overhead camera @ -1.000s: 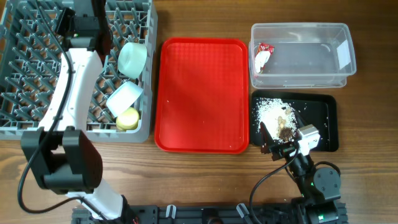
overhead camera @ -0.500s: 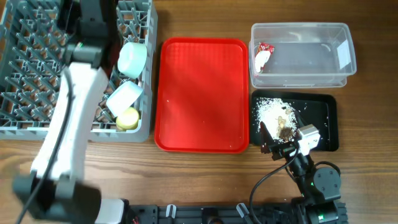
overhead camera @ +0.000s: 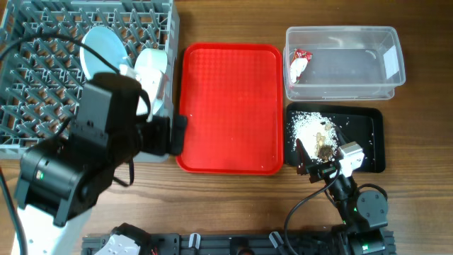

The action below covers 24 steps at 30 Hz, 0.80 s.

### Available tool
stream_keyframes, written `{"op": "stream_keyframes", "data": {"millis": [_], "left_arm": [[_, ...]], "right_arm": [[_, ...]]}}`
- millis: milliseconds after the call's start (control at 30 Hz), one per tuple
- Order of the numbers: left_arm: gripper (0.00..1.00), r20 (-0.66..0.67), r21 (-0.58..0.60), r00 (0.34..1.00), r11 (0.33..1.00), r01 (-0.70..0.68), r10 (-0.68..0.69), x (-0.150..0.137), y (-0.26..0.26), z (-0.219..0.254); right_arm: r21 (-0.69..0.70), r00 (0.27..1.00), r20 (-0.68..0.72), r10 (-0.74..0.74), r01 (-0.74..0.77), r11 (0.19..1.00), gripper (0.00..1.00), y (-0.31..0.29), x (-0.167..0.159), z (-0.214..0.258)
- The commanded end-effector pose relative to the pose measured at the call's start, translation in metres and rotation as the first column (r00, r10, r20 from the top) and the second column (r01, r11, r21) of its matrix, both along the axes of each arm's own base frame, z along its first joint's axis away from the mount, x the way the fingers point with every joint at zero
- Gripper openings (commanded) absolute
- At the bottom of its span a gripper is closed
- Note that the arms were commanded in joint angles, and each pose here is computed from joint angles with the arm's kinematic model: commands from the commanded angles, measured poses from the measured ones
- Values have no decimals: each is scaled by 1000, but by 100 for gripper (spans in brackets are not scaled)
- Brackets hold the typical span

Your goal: Sort waste into correct bins and load items into the dishwasher rack

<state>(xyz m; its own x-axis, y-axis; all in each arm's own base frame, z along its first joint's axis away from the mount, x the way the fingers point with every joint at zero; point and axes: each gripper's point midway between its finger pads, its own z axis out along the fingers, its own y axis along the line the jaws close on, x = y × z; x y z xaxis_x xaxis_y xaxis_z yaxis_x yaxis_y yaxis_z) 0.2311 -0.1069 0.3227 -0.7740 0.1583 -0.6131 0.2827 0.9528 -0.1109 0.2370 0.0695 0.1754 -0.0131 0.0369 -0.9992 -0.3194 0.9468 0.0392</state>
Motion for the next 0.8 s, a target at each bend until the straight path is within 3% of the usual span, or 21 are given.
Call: {"op": "stream_keyframes", "data": {"millis": [0, 100, 200, 300, 533, 767], "left_arm": [[100, -110, -30, 993, 999, 30, -33, -29, -3, -11], [100, -111, -52, 991, 995, -85, 79, -38, 14, -7], [100, 109, -168, 989, 982, -83, 102, -29, 14, 29], [100, 288, -260, 947, 963, -68, 144, -23, 18, 47], [100, 483, -365, 817, 921, -138, 314, -18, 53, -5], [100, 578, -414, 731, 902, -121, 363, -15, 62, -56]], "right_arm": [[-10, 1000, 13, 6, -6, 1000, 100, 0, -1, 2], [-10, 1000, 13, 6, -6, 1000, 100, 0, -1, 2], [-10, 1000, 13, 6, -6, 1000, 100, 0, -1, 2], [-11, 1000, 13, 5, -5, 1000, 100, 0, -1, 2], [-10, 1000, 13, 6, -6, 1000, 100, 0, -1, 2], [-10, 1000, 13, 6, -6, 1000, 100, 0, -1, 2]]}}
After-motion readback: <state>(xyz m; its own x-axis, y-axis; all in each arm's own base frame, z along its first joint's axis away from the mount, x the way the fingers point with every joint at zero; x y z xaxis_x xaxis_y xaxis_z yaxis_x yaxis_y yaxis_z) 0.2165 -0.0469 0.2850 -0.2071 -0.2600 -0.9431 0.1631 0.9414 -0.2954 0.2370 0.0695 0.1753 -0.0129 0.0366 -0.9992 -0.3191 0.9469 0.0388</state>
